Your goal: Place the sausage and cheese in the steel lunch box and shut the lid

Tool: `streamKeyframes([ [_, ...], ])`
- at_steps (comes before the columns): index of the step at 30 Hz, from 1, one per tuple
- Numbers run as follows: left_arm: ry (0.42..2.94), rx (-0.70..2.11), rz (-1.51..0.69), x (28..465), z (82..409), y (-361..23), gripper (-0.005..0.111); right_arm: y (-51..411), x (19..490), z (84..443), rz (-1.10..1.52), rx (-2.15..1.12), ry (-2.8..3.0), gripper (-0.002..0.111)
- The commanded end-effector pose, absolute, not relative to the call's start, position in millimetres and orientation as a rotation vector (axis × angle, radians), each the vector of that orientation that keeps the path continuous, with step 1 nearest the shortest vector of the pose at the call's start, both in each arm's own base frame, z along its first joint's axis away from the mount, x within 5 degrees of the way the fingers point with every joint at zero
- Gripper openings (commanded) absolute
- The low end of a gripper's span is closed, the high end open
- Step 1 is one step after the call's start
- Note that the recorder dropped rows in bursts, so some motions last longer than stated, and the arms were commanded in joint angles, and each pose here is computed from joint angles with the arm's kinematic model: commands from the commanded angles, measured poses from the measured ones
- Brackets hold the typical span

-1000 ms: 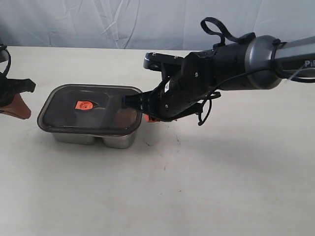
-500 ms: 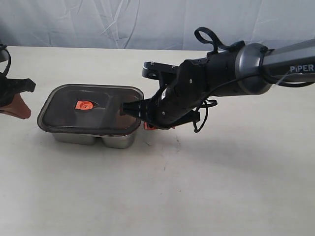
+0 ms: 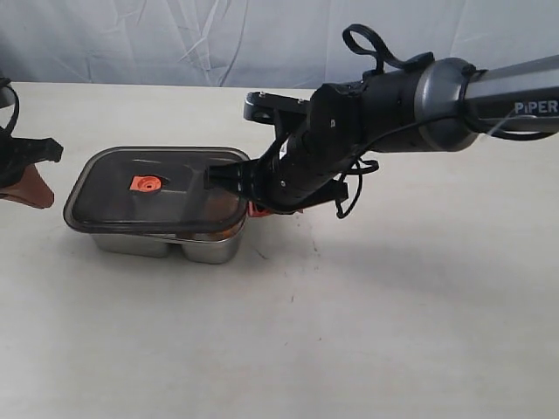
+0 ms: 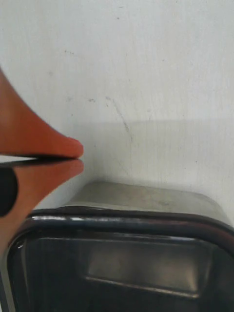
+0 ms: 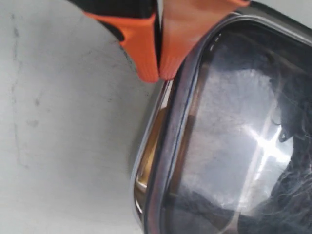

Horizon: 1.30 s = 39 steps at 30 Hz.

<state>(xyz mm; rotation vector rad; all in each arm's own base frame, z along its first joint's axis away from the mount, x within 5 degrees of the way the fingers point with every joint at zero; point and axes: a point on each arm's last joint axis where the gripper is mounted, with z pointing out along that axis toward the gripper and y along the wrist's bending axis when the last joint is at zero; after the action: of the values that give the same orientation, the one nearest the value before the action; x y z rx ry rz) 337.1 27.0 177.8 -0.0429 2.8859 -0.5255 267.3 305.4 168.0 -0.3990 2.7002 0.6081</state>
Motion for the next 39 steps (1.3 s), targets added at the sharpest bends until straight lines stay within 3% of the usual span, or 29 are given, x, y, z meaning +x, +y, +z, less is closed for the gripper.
streamKeyframes([
  [1,2.868,-0.030,-0.508,337.8,183.0,26.0,0.000,306.0,266.4,166.3,0.585,-0.432,2.720,-0.001],
  [17,2.772,-0.068,-0.406,348.4,182.6,32.1,0.000,306.4,267.9,161.5,0.570,-0.444,2.716,-0.001],
  [39,2.684,-0.120,-0.624,359.7,171.6,20.8,0.000,305.1,270.4,161.6,0.528,-0.494,2.681,-0.001],
])
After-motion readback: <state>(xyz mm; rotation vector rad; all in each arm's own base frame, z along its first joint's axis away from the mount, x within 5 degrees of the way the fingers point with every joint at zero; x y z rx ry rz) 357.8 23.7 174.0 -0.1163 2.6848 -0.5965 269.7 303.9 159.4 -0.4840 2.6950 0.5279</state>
